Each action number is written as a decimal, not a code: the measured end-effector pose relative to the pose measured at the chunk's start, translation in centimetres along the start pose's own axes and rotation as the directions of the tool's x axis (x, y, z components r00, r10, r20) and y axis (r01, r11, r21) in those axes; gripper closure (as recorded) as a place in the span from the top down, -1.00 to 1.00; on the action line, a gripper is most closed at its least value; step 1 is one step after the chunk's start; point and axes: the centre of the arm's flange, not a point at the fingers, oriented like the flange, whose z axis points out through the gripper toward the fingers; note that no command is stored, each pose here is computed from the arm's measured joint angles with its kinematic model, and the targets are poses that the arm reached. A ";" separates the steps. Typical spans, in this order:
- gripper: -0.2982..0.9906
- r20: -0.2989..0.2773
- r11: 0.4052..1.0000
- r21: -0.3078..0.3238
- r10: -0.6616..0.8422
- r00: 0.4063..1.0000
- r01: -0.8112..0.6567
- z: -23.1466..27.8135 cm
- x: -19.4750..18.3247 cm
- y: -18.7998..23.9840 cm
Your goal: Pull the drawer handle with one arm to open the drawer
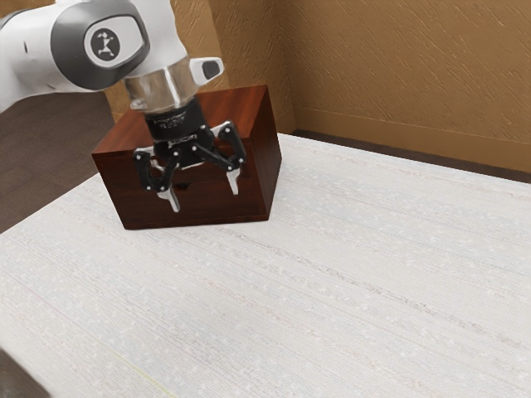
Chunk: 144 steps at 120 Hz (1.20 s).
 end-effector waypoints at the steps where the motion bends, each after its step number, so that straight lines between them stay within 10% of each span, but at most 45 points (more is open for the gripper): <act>1: 0.50 0.000 1.000 0.000 -0.020 1.000 0.020 0.0 0.1 -0.1; 20: 0.48 -0.051 0.900 -0.028 -0.436 0.898 0.435 -1.0 6.9 -7.4; 47: 0.47 -0.044 0.492 -0.123 -0.870 0.490 0.862 -2.2 12.0 -21.5; 89: 0.46 -0.029 0.380 -0.130 -0.925 0.380 0.916 1.4 5.7 -7.4; 144: 0.45 -0.023 -0.050 -0.214 -0.998 -0.056 0.976 2.8 15.3 -17.8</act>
